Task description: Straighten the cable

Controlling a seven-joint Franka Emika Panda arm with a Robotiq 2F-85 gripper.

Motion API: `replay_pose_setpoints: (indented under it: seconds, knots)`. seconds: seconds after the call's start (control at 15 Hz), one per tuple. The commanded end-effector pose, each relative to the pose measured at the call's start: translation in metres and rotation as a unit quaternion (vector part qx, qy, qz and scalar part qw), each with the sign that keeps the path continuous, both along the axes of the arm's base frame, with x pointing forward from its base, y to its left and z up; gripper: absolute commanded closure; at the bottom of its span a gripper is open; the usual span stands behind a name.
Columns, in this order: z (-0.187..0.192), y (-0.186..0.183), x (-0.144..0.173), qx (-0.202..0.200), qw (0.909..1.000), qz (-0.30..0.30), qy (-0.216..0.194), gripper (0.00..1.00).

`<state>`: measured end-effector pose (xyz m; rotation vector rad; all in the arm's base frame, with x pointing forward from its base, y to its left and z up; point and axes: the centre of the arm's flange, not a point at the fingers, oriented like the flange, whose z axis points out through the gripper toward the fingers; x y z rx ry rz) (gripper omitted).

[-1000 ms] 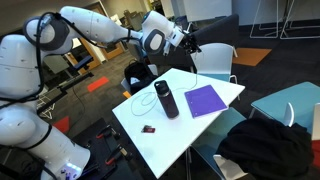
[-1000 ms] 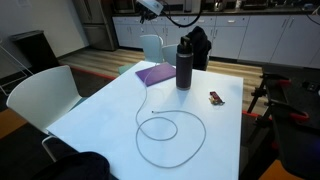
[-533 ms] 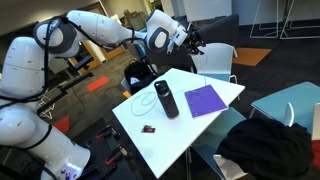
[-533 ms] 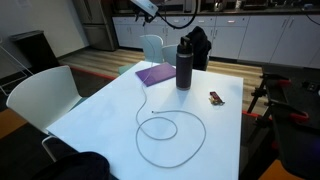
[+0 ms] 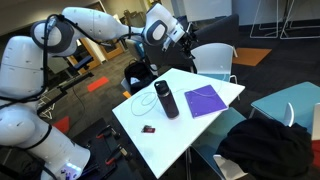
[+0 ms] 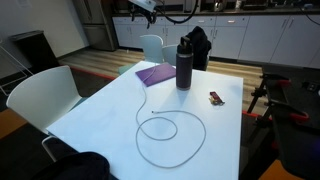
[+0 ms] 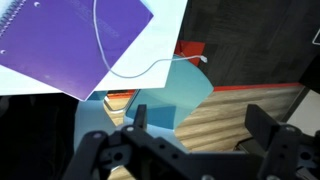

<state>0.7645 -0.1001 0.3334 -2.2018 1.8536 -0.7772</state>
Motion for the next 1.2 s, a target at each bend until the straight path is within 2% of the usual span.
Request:
replay_pose_setpoints:
  seconds: [0.0,0.27,0.6,0.93,1.13]
  knots:
    - [0.020,0.015,-0.009,0.029,0.9982,0.013,0.051,0.00]
    - [0.026,0.060,-0.032,0.059,0.9906,0.089,0.085,0.00]
    - [0.019,0.124,-0.071,0.075,0.9699,0.192,0.130,0.00]
    - [-0.003,0.179,-0.129,0.080,0.9384,0.293,0.165,0.00]
    - [-0.017,0.203,-0.170,0.087,0.9145,0.348,0.188,0.00]
